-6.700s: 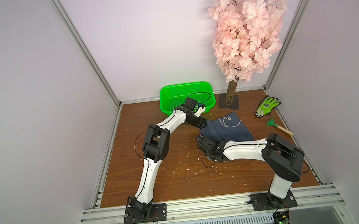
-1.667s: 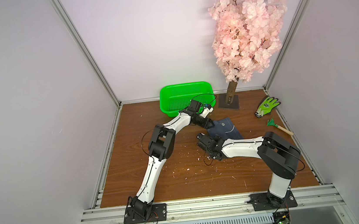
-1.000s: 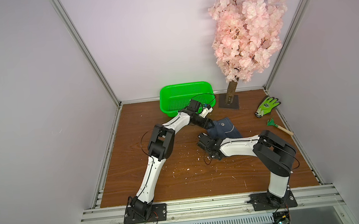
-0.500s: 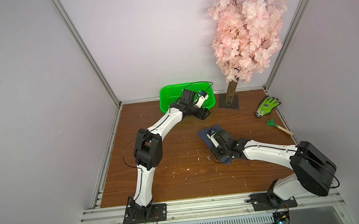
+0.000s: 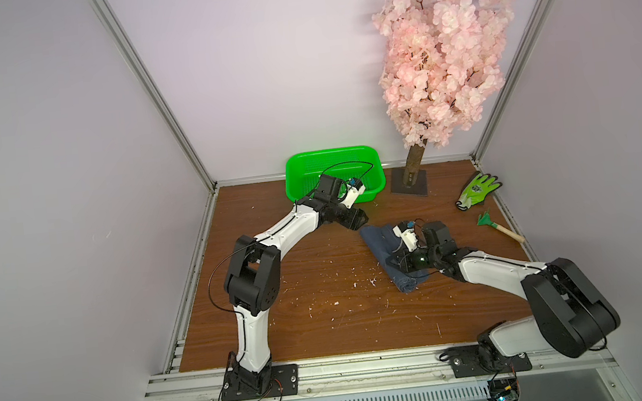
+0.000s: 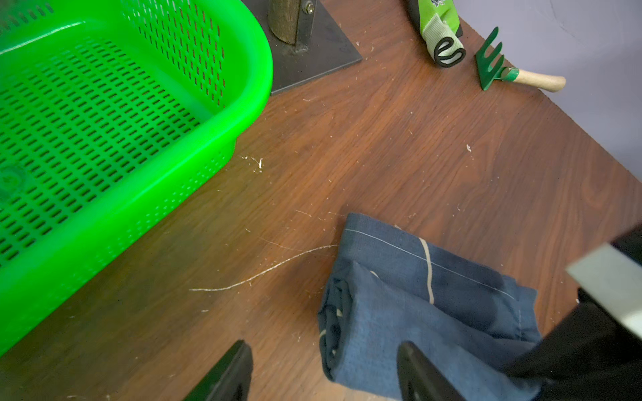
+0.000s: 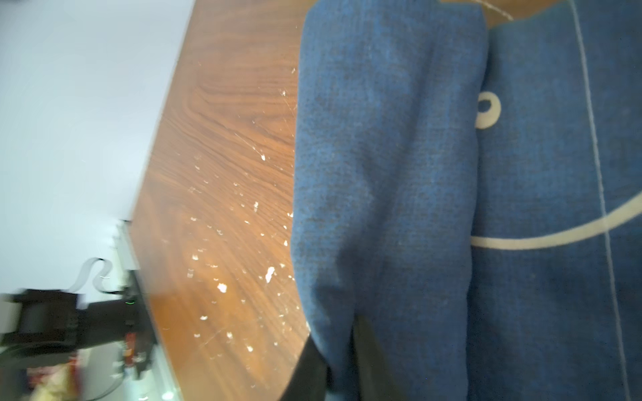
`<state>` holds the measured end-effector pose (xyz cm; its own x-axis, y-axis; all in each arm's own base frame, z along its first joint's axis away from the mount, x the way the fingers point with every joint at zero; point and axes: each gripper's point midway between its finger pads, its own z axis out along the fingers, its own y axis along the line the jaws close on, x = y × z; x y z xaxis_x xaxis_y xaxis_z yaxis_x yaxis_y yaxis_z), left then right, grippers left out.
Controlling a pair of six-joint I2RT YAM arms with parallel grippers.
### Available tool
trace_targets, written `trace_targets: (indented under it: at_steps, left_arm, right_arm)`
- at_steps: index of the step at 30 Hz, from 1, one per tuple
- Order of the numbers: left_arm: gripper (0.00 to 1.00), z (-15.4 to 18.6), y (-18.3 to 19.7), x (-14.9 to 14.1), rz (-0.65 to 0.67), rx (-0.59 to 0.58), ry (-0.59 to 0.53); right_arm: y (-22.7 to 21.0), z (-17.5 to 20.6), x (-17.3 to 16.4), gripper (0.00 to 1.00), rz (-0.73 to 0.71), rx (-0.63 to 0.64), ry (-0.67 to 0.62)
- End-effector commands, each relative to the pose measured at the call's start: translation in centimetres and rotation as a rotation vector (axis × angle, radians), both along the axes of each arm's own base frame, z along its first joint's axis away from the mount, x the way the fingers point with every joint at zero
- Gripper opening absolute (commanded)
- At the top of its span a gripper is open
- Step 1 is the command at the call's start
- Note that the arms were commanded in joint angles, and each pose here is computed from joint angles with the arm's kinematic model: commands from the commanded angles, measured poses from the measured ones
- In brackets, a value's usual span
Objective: Roll up the pillowcase
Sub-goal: Roll the pillowcase at the center of the board.
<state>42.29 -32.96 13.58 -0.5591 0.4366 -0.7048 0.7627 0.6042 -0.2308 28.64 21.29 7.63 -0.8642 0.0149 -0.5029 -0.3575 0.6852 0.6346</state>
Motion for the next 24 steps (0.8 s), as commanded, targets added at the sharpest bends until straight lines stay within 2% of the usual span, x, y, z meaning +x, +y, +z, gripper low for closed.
trace_targets:
  at_steps: [1, 4, 5, 11, 17, 24]
  left_arm:
    - [0.69, 2.2, -0.4, -0.2, -0.017, -0.084, -0.040]
    - [0.69, 2.8, -0.8, -0.3, -0.022, -0.117, -0.056]
    - [0.69, 1.5, -0.5, -0.9, -0.025, -0.106, -0.029]
    - [0.69, 0.3, -0.6, -2.2, -0.042, -0.132, 0.015]
    - [0.69, -1.2, -1.8, -3.4, -0.025, -0.213, 0.083]
    - [0.71, -3.7, -3.5, -3.2, 0.122, -0.338, 0.199]
  right_arm:
    - [0.5, 1.8, 0.4, 0.22, 0.081, 0.112, 0.004]
    - [-0.9, 1.6, 1.3, 0.27, 0.055, 0.110, 0.010]
    - [-1.5, 1.5, 1.6, 0.28, 0.041, 0.112, 0.013]
    - [-4.9, 0.3, 3.2, 0.38, -0.026, 0.061, 0.023]
    - [-7.1, -0.5, 4.3, 0.46, -0.071, 0.000, 0.012]
    - [-8.8, -1.4, 5.5, 0.54, -0.097, -0.117, -0.020]
